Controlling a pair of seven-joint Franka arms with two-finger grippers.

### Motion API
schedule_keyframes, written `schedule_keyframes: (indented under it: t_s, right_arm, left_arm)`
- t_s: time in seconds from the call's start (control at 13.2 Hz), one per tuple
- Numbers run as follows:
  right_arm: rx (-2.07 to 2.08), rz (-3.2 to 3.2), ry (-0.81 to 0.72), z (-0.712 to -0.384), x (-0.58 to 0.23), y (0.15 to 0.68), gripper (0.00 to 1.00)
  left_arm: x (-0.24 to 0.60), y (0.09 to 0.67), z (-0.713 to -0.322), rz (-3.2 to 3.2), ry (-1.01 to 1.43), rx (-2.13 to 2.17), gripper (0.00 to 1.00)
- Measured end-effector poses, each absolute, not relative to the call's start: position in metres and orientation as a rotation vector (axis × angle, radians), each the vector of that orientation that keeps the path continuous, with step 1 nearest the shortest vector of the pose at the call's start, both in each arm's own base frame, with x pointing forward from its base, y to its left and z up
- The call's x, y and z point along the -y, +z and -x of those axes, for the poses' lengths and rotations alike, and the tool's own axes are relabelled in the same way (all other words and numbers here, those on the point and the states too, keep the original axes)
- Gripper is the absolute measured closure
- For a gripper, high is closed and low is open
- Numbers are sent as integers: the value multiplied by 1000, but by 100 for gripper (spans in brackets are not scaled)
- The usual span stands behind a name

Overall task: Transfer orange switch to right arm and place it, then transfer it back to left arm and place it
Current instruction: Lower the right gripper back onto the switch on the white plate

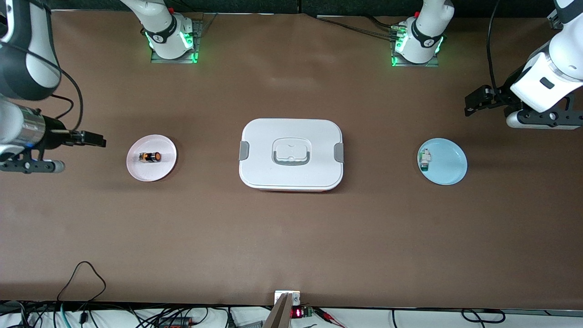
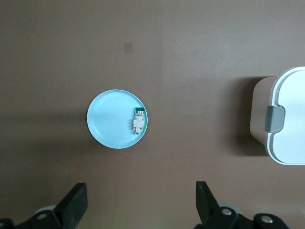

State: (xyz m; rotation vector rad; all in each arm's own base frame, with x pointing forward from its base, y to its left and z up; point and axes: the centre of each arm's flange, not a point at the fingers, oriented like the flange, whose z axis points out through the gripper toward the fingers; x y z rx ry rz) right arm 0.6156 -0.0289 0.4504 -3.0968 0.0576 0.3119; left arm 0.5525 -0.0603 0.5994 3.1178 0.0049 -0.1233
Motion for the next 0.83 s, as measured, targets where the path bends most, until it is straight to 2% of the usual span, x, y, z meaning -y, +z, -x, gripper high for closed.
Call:
schedule_keyframes:
  t_s: [0.3,0.61,0.83]
  right_arm:
    - [-56,3096,323,-611,27,378,0]
    - [-21,3102,275,-587,15,308,0]
    - [-3,3106,247,-570,8,277,0]
  left_arm:
    - [60,600,-553,-3118,-123,-5,0]
    - [60,600,-553,-3118,-123,-5,0]
    - [60,600,-553,-3118,-123,-5,0]
